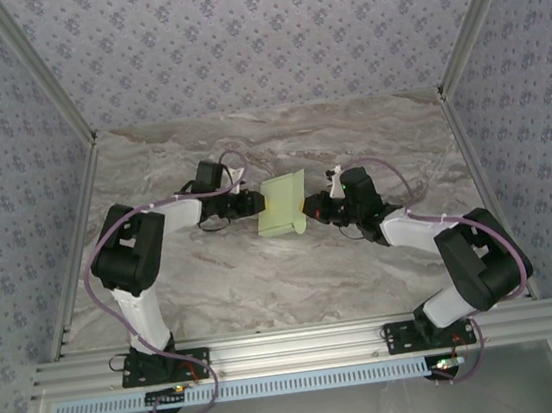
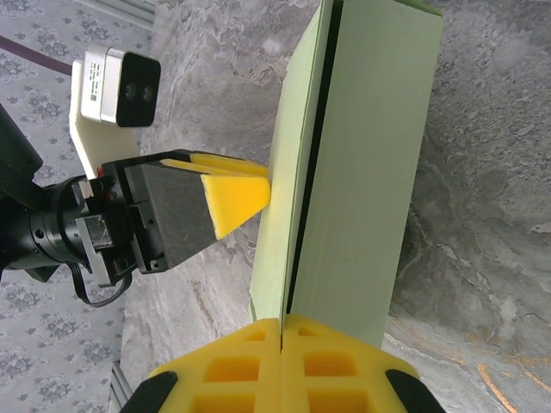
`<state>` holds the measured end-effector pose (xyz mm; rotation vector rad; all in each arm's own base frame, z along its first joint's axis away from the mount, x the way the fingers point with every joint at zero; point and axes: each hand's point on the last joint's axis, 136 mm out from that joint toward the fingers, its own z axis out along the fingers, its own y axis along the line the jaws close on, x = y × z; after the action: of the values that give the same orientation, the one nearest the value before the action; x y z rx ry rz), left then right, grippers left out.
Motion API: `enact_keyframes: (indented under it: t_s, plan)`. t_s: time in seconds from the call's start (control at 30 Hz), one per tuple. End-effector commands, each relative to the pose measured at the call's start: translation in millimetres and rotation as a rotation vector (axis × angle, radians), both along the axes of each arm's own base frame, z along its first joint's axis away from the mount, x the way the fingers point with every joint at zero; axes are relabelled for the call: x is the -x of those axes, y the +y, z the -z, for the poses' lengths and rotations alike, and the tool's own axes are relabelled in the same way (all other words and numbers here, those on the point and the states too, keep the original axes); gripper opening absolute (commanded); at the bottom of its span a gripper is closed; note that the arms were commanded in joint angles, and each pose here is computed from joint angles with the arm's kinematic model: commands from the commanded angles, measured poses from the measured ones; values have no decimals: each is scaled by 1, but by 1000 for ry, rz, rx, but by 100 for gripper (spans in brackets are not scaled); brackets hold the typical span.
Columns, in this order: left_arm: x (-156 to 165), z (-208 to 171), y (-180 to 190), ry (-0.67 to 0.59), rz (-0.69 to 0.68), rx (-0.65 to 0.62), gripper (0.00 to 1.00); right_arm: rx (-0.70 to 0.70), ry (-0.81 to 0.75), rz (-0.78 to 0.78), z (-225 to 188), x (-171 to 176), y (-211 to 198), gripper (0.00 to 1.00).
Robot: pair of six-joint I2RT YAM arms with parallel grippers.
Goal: Fold the paper box
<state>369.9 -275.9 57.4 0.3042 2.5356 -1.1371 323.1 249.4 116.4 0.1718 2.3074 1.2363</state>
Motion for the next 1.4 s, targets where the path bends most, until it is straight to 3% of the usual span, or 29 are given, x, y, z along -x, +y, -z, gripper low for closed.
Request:
enact_keyframes:
  t_s: [0.0,0.6,1.0,1.2,1.37]
  plan:
    - [25,14,-20,72,80,6,32,-35,-83,-15,-30,-6,11,3]
    - [26,10,-27,75,96,38,34,-18,-89,1,-38,-8,11,3]
    - [22,8,-26,59,80,22,36,88,12,58,-1,-7,4,4]
    - [9,-2,-2,-48,-37,-95,44,103,36,70,7,-8,11,8]
    - [10,-21,33,-221,-194,-196,50,107,38,88,7,-10,15,8]
